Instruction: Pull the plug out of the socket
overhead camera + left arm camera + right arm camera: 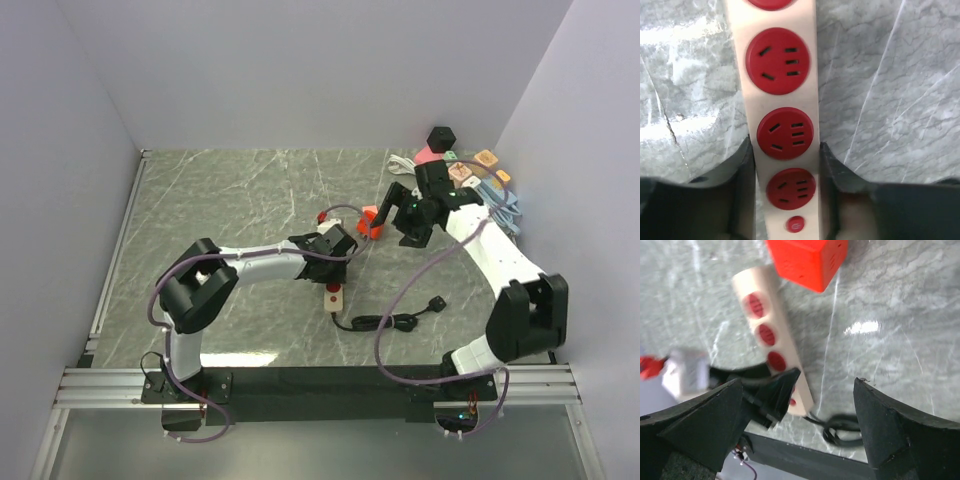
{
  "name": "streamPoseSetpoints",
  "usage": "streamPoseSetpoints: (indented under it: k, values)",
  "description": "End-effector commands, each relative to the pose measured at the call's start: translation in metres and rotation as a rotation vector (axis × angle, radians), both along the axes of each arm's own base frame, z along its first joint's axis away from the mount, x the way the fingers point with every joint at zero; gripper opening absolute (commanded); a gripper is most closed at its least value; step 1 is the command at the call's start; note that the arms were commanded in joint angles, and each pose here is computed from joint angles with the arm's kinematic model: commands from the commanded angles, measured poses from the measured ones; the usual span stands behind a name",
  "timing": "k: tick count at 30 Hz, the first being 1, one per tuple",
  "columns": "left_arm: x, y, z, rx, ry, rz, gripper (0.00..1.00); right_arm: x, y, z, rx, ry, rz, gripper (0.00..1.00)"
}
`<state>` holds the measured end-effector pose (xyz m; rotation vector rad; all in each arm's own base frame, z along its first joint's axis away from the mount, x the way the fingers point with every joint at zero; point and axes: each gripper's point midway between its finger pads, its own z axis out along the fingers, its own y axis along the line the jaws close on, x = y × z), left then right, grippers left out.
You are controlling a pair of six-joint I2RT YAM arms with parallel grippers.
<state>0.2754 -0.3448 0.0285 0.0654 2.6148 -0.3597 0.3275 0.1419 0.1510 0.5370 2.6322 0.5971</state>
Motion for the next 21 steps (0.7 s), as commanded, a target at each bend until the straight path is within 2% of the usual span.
streamPoseSetpoints:
  k: [1,2,4,7,12,13,14,16,17,18,21]
  values:
    - [-0.005,0.035,-0.033,0.180,0.030,-0.018,0.25,-0.009,-0.009,0.037,-0.015,-0.073,0.006,0.98]
    - [0.002,0.050,-0.034,0.209,0.026,0.011,0.01,-0.010,-0.009,0.041,-0.012,-0.081,0.008,0.98]
    - [0.003,0.077,-0.040,0.247,0.052,0.035,0.01,-0.014,-0.009,0.048,-0.002,-0.099,0.016,0.98]
    - [0.029,0.131,-0.029,0.263,0.060,0.134,0.00,-0.017,-0.007,0.054,0.015,-0.122,0.024,0.98]
    - [0.100,0.238,0.005,0.254,0.050,0.413,0.00,-0.015,0.000,0.048,0.049,-0.117,0.049,0.98]
    - [0.120,0.247,0.018,0.218,0.023,0.450,0.00,-0.015,0.003,0.046,0.061,-0.108,0.058,0.98]
    - [0.133,0.276,0.016,0.205,0.043,0.534,0.00,-0.014,0.004,0.043,0.063,-0.103,0.058,0.98]
    - [0.169,0.293,0.032,0.124,0.015,0.603,0.00,-0.013,0.006,0.040,0.065,-0.095,0.071,0.98]
    - [0.181,0.317,0.022,0.105,0.045,0.675,0.00,-0.011,0.005,0.040,0.064,-0.094,0.071,0.98]
    - [0.207,0.325,0.039,0.056,-0.001,0.708,0.00,-0.011,0.006,0.038,0.063,-0.092,0.075,0.98]
    - [0.240,0.365,0.022,-0.033,0.041,0.862,0.00,-0.008,0.007,0.036,0.052,-0.090,0.092,0.98]
